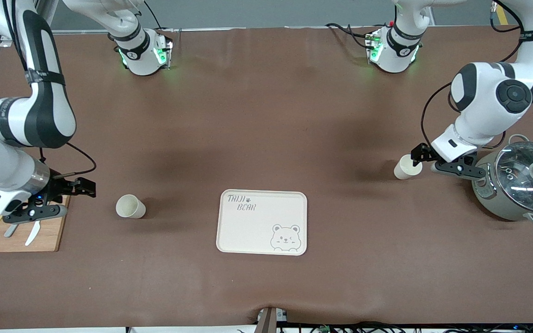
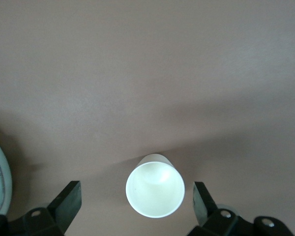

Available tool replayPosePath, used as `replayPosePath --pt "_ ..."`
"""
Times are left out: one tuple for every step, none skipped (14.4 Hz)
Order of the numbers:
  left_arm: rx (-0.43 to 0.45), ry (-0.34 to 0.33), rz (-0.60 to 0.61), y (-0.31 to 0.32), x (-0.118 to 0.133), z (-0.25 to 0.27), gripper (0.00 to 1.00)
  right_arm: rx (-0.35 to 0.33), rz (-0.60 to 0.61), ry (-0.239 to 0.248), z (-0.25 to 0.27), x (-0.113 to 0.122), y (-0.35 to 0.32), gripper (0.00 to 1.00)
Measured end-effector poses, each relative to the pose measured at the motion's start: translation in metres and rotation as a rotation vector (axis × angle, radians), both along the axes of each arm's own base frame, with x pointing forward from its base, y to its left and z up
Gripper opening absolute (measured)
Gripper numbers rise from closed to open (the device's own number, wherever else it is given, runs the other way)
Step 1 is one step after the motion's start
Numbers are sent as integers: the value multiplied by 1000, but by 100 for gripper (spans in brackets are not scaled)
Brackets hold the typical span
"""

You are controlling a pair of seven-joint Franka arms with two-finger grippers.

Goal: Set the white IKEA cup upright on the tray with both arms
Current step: 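Reach both grippers down toward the white paper cups beside each arm, then grasp the cups with the left gripper while the right gripper grasps its cup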

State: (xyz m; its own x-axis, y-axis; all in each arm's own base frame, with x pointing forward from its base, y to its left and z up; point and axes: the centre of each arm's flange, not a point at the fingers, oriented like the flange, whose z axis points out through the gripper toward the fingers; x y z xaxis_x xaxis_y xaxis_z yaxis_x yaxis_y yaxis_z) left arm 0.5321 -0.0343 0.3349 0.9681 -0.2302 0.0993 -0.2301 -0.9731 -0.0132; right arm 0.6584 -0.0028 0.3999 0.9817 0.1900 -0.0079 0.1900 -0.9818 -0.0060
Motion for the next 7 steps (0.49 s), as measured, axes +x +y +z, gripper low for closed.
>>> replayPosePath --pt "0 -2 0 3 -6 -10 100 10 18 6 -8 1 0 100" --pt "1 1 3 7 -12 -19 100 14 38 6 -15 3 -2 100" --pt "1 4 3 10 -17 -27 100 18 56 8 -21 5 -3 100" --pt "2 6 -1 14 -20 -34 100 19 68 10 -27 6 -4 100" --pt "2 9 0 16 -22 -40 100 19 74 11 -31 7 -4 100" --pt "2 11 0 19 -24 -47 100 18 78 13 -35 7 -4 100" --pt "2 14 1 22 -24 -54 100 17 81 16 -38 8 -4 100"
